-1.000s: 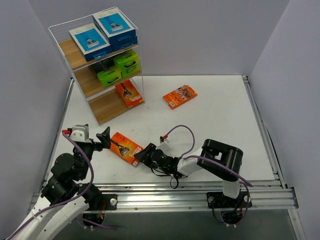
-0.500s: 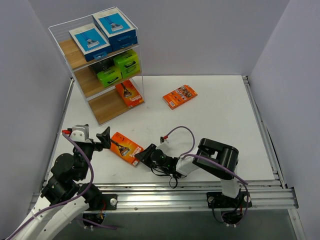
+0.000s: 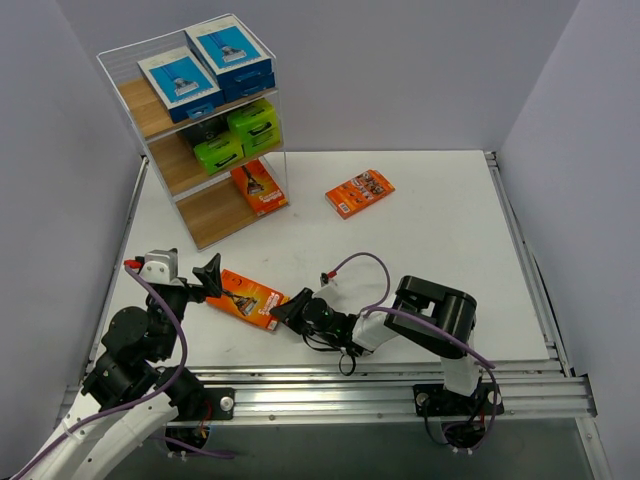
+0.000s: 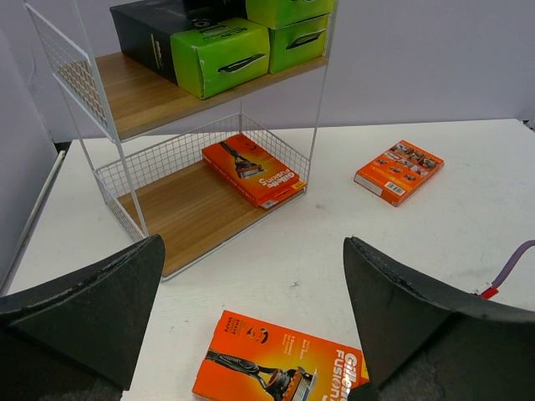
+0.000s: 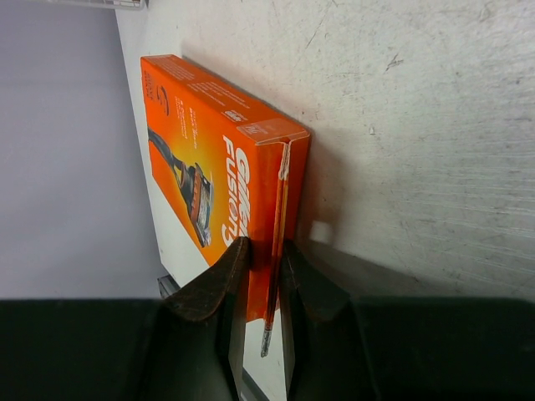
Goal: Place and organize the shaving razors onto the shelf
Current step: Grab a shaving razor with the right arm
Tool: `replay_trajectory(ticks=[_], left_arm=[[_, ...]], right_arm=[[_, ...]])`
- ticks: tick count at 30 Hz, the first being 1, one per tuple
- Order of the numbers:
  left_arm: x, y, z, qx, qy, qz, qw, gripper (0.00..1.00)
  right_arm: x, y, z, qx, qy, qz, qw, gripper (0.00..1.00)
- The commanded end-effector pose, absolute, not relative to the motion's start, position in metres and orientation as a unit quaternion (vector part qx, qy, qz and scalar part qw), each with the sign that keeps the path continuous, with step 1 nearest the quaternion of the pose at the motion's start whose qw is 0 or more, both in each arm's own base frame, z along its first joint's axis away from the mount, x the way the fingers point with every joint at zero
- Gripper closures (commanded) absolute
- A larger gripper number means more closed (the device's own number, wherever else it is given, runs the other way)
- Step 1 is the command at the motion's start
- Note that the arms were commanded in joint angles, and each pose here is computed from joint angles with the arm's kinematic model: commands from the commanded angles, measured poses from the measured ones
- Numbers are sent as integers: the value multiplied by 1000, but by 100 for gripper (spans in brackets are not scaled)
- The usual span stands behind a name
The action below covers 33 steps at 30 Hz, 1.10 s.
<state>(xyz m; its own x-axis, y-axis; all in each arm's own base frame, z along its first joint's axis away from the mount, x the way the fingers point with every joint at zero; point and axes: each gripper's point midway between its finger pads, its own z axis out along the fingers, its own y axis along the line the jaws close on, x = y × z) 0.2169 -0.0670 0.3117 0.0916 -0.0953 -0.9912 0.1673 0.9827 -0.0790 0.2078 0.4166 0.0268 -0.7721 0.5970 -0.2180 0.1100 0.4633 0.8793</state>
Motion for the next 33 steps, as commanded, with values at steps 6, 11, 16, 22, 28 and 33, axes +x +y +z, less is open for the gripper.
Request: replay_trajectory(ticks=[6, 11, 16, 22, 28, 33], left_arm=[[215, -65, 324, 19, 655, -97, 749, 3], [214, -65, 324, 18, 654, -97, 750, 3], [215, -64, 323, 16, 656, -95, 749, 3], [214, -61, 324, 12, 655, -90, 750, 3], [214, -62, 324, 12, 654, -93, 751, 3], [214, -62, 325, 13, 654, -94, 751, 6]], right_arm=[[219, 414, 47, 231, 799, 486, 268, 100], [231, 406, 64, 241, 789, 491, 280, 100], [237, 401, 75, 244, 786, 489, 290, 100], [246, 392, 83, 258, 777, 493, 296, 100], [264, 377, 96, 280, 764, 486, 319, 100], [282, 372, 105, 291, 758, 478, 335, 100]])
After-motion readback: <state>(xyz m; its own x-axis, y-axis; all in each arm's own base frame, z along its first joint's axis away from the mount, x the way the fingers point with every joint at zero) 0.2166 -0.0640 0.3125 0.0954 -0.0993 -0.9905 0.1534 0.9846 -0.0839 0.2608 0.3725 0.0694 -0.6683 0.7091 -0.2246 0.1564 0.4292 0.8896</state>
